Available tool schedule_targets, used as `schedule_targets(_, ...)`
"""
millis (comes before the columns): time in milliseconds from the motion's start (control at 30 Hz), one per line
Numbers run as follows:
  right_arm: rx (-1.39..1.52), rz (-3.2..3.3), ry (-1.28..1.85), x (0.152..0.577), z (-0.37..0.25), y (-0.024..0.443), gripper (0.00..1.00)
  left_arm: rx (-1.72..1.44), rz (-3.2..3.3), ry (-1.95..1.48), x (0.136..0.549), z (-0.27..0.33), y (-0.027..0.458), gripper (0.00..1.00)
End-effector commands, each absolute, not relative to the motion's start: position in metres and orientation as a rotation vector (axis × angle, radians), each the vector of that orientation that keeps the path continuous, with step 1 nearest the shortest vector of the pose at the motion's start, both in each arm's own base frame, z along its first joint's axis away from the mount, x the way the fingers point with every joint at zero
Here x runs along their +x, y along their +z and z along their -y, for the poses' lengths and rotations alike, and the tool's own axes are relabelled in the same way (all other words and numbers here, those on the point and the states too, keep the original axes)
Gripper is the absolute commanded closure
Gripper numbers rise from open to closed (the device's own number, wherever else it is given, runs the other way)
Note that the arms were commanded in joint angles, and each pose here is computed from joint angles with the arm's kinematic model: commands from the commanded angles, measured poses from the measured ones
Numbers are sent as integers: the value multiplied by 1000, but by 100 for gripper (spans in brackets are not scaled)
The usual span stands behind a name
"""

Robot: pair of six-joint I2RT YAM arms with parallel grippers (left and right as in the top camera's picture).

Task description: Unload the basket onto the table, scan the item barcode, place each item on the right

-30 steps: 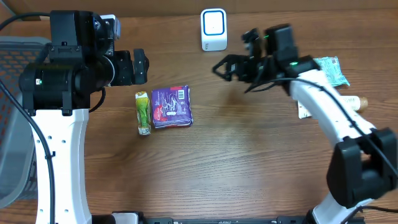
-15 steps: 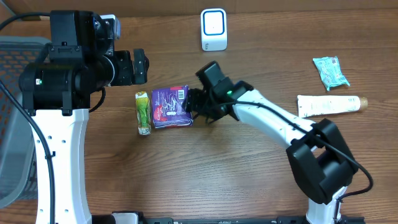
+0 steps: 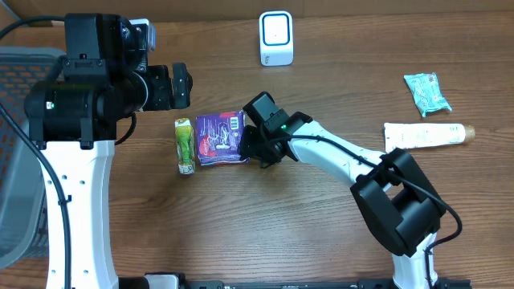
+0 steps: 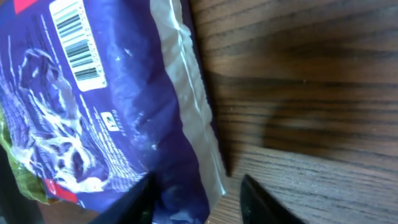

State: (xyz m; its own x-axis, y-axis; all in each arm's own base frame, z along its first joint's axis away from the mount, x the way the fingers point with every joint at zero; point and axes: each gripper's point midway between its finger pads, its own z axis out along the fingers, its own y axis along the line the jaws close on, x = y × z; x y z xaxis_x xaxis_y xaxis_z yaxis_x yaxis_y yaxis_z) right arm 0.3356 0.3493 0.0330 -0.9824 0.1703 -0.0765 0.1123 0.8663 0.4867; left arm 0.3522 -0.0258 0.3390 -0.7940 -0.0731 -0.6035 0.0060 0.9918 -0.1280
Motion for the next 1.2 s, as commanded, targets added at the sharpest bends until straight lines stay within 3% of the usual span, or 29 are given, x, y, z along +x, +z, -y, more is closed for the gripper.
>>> schedule_targets(0,243,-2951,701,331,-345,17,70,-33,-2480,-159,355,27,340,0)
schedule_targets(167,169,-2947,696,331,-345,18,96,-33,-2479,-159,355,27,340,1)
schedule_targets(433,-154,-2914,755,328,-355,41,96,-33,-2479,-159,355,27,340,0)
schedule_targets(600,-545,-2829,688,326,-350,72,96,-33,-2479,-159,355,27,340,1)
schedule_targets(767,-975,-2715,291,334,-310,74,96,-33,-2479,-159,355,27,340,0)
schedule_targets(900,-899,-2632,-181,369,-262,77,96,-33,-2479,-159,355,27,340,0)
schedule_targets(1000,-807,-2532,-358,395,-247,90,96,-33,-2479,-159,355,27,340,0)
schedule_targets(1100,-734,-2475,-409,413,-239,99,85,-33,-2479,-159,355,27,340,0)
schedule_targets(1167,-709,-2466,-402,419,-237,101,73,-33,-2479,-159,355,27,340,0)
